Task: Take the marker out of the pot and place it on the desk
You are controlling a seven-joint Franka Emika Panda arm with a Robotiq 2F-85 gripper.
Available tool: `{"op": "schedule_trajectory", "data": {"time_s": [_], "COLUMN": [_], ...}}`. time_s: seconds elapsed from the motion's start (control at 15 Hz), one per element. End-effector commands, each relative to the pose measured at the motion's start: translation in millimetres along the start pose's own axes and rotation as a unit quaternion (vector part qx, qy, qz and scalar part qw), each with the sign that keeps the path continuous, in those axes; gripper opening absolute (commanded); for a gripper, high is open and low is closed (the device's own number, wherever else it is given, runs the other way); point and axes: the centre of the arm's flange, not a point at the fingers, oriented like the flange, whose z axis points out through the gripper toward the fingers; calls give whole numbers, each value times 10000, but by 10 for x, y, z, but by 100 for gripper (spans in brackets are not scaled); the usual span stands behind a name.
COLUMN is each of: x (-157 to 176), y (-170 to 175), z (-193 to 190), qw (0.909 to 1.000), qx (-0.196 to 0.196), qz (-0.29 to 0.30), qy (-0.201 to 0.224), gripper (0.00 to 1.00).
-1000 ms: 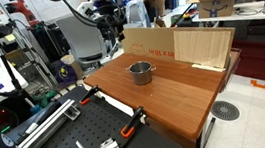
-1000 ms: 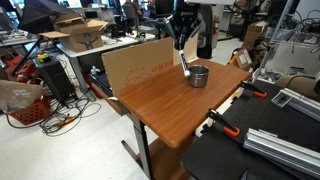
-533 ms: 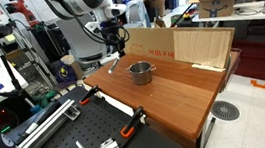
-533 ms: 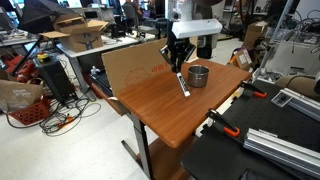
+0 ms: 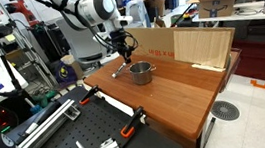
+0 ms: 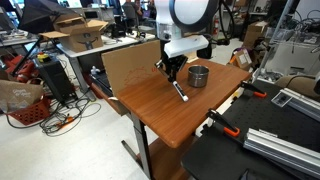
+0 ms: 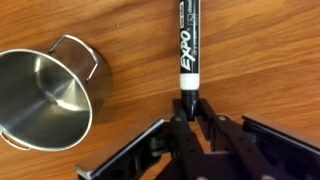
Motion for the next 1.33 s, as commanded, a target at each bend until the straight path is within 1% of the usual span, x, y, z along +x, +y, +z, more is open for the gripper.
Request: {"op": "schedule_trajectory", "data": {"time_s": [0.0, 0.2, 0.4, 0.47, 0.53, 0.6, 0.8, 1.07, 1.13, 1.27], "x": [83, 98, 113, 113, 109, 112, 111, 119, 121, 121], "y": [-86, -104, -119, -128, -133, -139, -149, -156, -157, -155], "z": [192, 323, 398, 404, 403, 395, 382, 363, 353, 318], "qw": [9995, 9992, 9990, 9991, 9991, 9991, 9991, 9991, 9992, 9992], "qx": [-221, -325, -358, -323, -319, -321, -326, -314, -302, -294], "qz": [-206, -248, -261, -263, -268, -278, -286, -280, -277, -257], "qy": [24, -12, -35, 20, 9, 9, 12, 8, 7, 12], "gripper": [5, 5, 5, 5, 44, 45, 65, 95, 100, 100]}}
